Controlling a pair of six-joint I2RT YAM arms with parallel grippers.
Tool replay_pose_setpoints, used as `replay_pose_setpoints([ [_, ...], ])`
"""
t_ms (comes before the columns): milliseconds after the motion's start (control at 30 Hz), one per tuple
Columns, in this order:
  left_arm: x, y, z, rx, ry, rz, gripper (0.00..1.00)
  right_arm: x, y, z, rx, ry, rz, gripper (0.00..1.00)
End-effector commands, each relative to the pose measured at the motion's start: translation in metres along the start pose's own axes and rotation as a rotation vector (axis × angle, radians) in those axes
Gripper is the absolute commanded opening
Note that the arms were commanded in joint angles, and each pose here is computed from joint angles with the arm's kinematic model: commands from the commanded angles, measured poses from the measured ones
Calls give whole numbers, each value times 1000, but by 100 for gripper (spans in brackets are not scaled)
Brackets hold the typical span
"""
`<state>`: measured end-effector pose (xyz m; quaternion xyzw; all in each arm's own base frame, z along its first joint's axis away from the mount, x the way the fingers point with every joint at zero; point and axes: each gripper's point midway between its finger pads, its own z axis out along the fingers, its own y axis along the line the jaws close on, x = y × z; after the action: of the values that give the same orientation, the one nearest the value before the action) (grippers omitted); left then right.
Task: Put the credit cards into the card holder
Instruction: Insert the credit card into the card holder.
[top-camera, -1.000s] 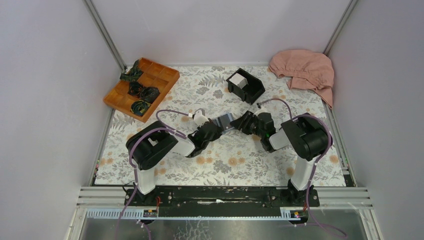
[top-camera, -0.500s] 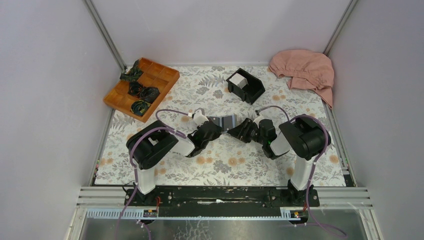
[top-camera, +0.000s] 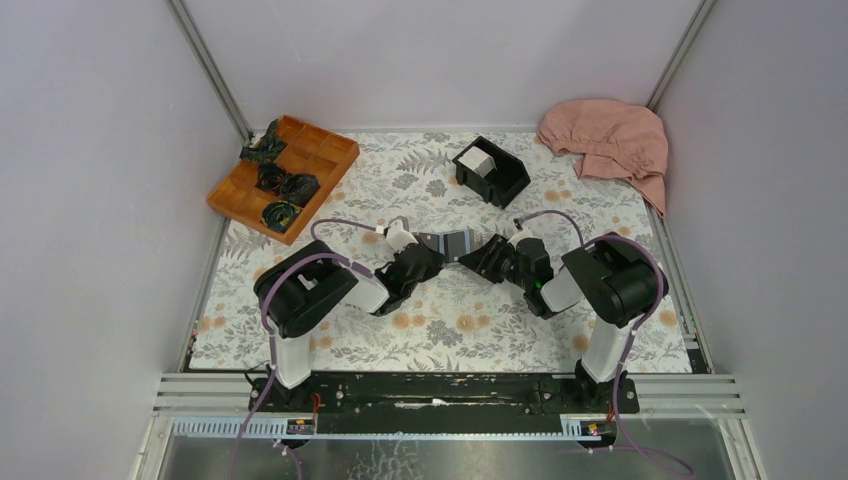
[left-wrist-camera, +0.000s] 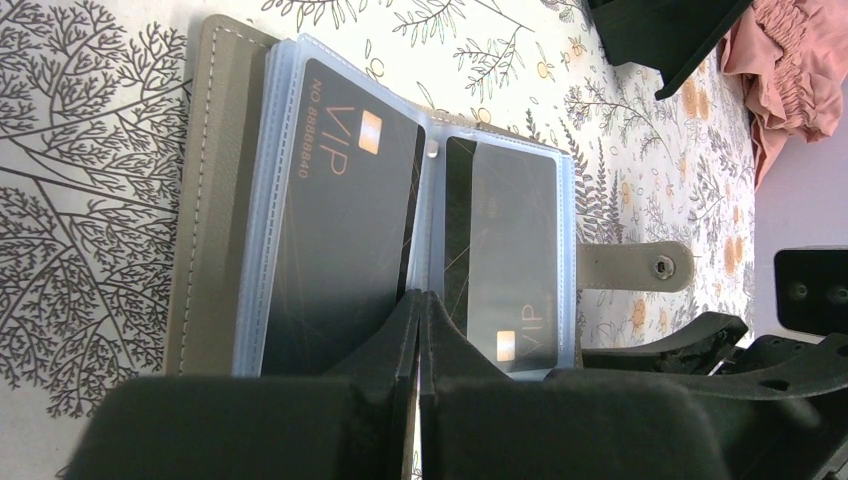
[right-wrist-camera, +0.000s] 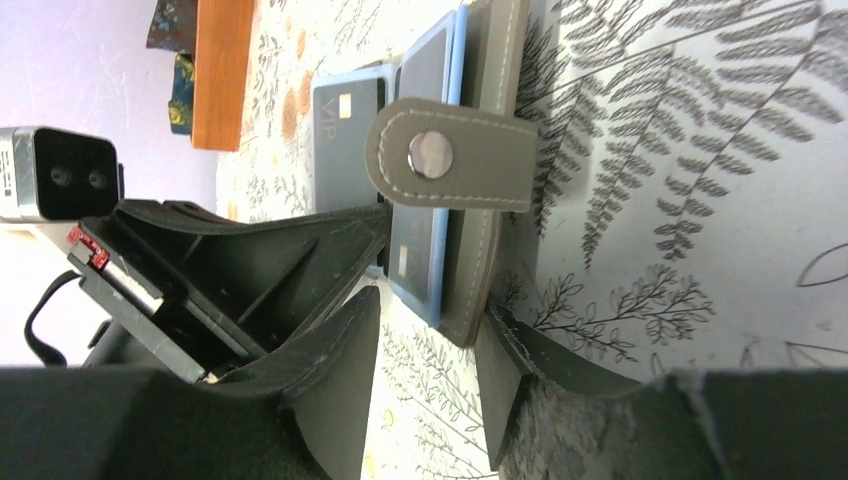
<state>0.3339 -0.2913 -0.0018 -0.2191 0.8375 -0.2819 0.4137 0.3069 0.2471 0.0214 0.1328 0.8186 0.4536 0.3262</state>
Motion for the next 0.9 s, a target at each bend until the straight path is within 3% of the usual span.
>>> replay_pose_setpoints([
  [0,66,192,-59,-558,325,316,0,-2,-39,-4,175,-43,-41,46],
  [400,66,192,-59,-557,328,313,0,0,-36,6,145,-28,-15,32],
  [600,54,172,-59,-520,300,307,2,-1,-34,6,138,-28,-9,7],
  [667,44,161,-60,-504,274,301,6,-1,-34,5,141,-33,-5,4],
  [767,26,143,-65,-476,220,283,32,-2,-32,3,137,-40,-1,0],
  [867,6,127,-73,-452,159,256,50,-3,-32,1,139,-48,7,0],
])
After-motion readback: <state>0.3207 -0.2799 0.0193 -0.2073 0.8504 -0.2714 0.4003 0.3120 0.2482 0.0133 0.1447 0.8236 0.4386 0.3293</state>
